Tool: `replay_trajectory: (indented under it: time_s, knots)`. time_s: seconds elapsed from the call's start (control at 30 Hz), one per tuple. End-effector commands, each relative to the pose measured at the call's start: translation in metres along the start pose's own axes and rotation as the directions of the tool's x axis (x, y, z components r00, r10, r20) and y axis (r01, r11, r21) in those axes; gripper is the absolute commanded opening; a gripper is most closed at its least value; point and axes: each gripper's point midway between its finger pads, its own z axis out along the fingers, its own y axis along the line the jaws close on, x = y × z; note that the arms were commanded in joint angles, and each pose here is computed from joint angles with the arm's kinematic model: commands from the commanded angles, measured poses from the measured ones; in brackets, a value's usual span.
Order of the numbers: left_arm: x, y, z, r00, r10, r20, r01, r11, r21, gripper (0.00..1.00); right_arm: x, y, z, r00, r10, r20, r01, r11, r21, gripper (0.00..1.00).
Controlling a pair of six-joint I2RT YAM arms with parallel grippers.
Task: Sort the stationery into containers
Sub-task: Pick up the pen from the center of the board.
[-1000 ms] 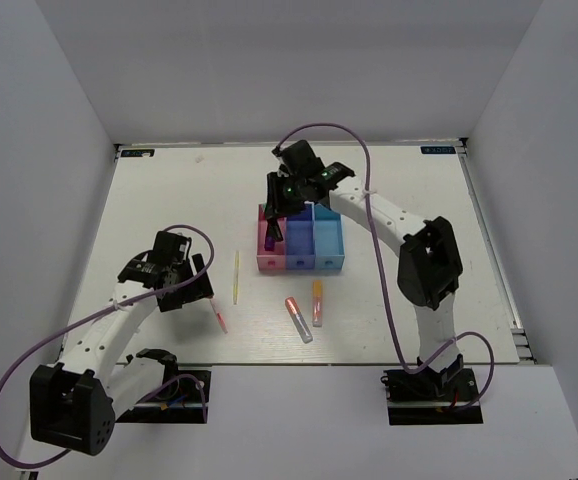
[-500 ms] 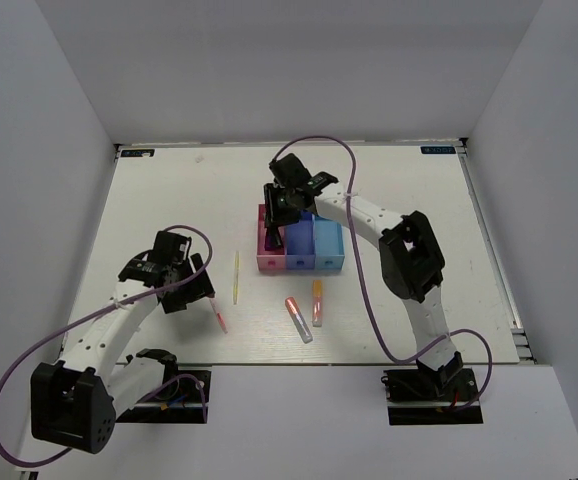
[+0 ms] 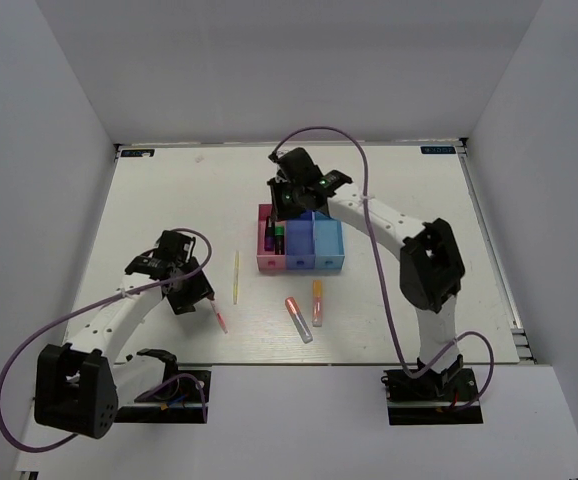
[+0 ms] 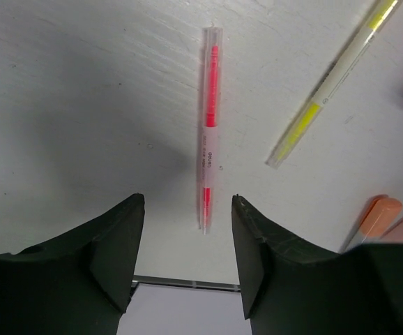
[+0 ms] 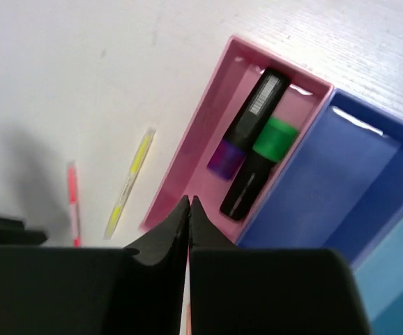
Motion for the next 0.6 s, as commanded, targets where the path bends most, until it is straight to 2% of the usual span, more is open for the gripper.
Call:
replay_trajectory:
  time_s: [0.0, 0.03, 0.07, 0.1, 0.13, 0.17, 0.2, 0.23, 0.27, 0.3, 0.37, 0.47, 0.53, 0.57]
  knots:
    - [-0.003, -0.008, 0.005, 0.999, -0.044, 0.004, 0.044, 0.999, 0.01, 0.63, -0.025, 0.023, -0.063, 0.98, -0.147, 0.136, 0.159, 0.984, -0.084, 0.0]
    - [-0.003, -0.007, 0.007, 0.999, -0.052, 0.0, 0.052, 0.999, -0.001, 0.62, -0.028, 0.022, -0.068, 0.972, -0.17, 0.164, 0.186, 0.979, -0.084, 0.0]
    - [-0.003, -0.01, 0.007, 0.999, -0.053, -0.004, 0.053, 0.999, 0.003, 0.62, -0.013, 0.012, -0.066, 0.972, -0.192, 0.136, 0.203, 0.976, -0.074, 0.0]
    - [-0.002, -0.007, 0.013, 0.999, -0.052, -0.007, 0.051, 0.998, -0.032, 0.62, -0.008, 0.01, -0.082, 0.966, -0.209, 0.155, 0.223, 0.971, -0.081, 0.11]
    - [-0.001, -0.008, 0.014, 0.998, -0.058, -0.008, 0.057, 0.998, -0.041, 0.62, 0.006, -0.001, -0.079, 0.964, -0.23, 0.131, 0.24, 0.969, -0.067, 0.2]
    - [-0.004, -0.009, 0.014, 0.998, -0.056, -0.003, 0.056, 0.997, -0.051, 0.62, 0.01, -0.007, -0.083, 0.964, -0.231, 0.129, 0.24, 0.969, -0.059, 0.23]
    - [-0.002, -0.007, 0.021, 0.998, -0.065, -0.02, 0.063, 0.995, -0.082, 0.6, 0.014, -0.01, -0.097, 0.957, -0.245, 0.155, 0.256, 0.965, -0.056, 0.23]
    - [-0.002, -0.01, 0.021, 0.998, -0.061, -0.023, 0.059, 0.995, -0.084, 0.6, 0.029, -0.019, -0.093, 0.963, -0.238, 0.129, 0.246, 0.968, -0.05, 0.23]
    - [-0.006, -0.013, 0.023, 0.998, -0.058, -0.012, 0.056, 0.995, -0.087, 0.6, 0.024, -0.021, -0.104, 0.956, -0.238, 0.171, 0.249, 0.967, -0.046, 0.23]
    - [-0.005, -0.015, 0.03, 0.998, -0.052, -0.027, 0.049, 0.993, -0.108, 0.59, 0.047, -0.032, -0.098, 0.963, -0.24, 0.125, 0.246, 0.968, -0.041, 0.23]
    - [-0.01, -0.018, 0.036, 0.999, -0.046, -0.018, 0.043, 0.991, -0.127, 0.57, 0.042, -0.033, -0.115, 0.954, -0.239, 0.18, 0.25, 0.967, -0.043, 0.23]
    - [-0.008, -0.019, 0.045, 0.999, -0.02, -0.029, 0.015, 0.985, -0.174, 0.56, 0.057, -0.04, -0.121, 0.957, -0.236, 0.169, 0.246, 0.968, -0.045, 0.23]
    - [-0.008, -0.02, 0.05, 0.999, -0.009, -0.038, 0.001, 0.98, -0.199, 0.51, 0.064, -0.046, -0.126, 0.961, -0.222, 0.166, 0.232, 0.972, -0.044, 0.23]
    - [-0.007, -0.019, 0.051, 0.999, -0.004, -0.039, -0.004, 0.978, -0.207, 0.45, 0.068, -0.047, -0.127, 0.962, -0.219, 0.162, 0.229, 0.972, -0.045, 0.23]
